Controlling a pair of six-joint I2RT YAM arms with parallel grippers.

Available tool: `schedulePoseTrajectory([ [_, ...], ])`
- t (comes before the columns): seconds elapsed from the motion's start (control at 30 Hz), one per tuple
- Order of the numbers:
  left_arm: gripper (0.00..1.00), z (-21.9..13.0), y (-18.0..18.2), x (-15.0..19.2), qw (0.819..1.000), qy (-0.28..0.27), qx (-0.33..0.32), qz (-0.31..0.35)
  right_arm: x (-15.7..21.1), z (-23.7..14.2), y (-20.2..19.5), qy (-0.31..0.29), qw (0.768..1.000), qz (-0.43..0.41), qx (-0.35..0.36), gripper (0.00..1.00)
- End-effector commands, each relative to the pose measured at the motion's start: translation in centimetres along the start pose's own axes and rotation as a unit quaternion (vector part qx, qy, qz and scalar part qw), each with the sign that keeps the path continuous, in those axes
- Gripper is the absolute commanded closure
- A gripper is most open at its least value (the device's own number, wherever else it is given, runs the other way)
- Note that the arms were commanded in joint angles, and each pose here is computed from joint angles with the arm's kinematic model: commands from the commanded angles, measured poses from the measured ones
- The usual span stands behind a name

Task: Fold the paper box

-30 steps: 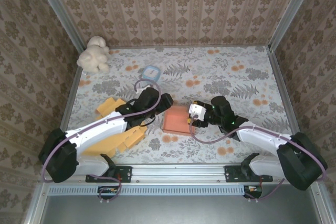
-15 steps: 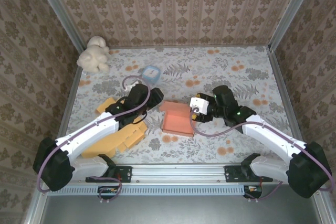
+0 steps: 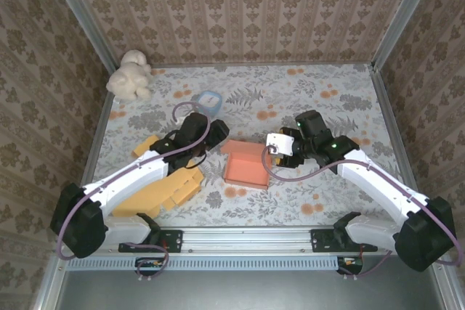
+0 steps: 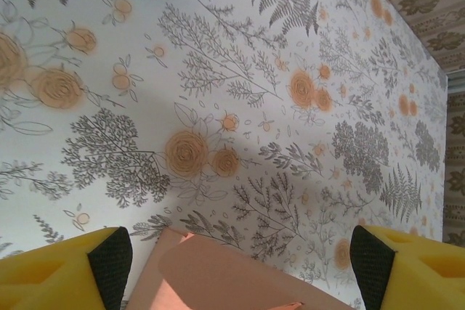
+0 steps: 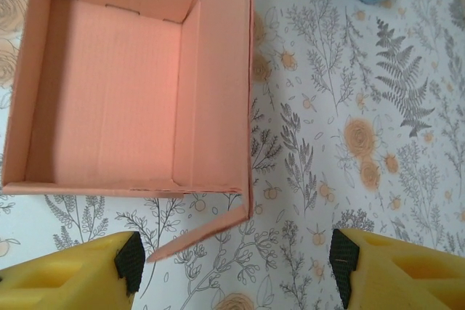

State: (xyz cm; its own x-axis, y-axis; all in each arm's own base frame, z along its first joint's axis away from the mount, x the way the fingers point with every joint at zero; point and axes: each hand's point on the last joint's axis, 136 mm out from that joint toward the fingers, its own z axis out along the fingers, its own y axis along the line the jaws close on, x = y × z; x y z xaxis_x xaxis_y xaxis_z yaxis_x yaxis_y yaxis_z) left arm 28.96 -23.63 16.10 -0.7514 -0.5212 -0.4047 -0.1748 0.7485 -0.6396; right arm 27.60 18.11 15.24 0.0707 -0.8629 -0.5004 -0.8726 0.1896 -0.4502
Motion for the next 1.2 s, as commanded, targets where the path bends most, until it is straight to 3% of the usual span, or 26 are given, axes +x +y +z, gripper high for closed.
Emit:
schedulePoseTrajectory([
  [0.0, 0.18, 0.7, -1.4, 0.2, 1.0, 0.008, 0.015, -0.017, 0.5, 1.8, 0.2, 0.0, 1.0, -0.015, 0.006, 0.28],
  [0.2, 0.19, 1.6, -1.7, 0.8, 1.0, 0.016, 0.014, -0.019, 0.9, 3.2, 0.4, -0.001, 1.0, -0.019, 0.016, 0.3],
  [0.67, 0.21, 1.2, -3.7, 3.1, 0.999, 0.027, 0.036, -0.022, -1.0, 4.2, 0.5, -0.067, 0.997, -0.004, 0.049, 0.38],
  [1.17, 0.24, 1.3, -4.8, 6.2, 0.998, 0.05, 0.047, -0.003, -1.4, 5.3, 2.3, -0.064, 0.997, -0.014, 0.028, 0.42],
])
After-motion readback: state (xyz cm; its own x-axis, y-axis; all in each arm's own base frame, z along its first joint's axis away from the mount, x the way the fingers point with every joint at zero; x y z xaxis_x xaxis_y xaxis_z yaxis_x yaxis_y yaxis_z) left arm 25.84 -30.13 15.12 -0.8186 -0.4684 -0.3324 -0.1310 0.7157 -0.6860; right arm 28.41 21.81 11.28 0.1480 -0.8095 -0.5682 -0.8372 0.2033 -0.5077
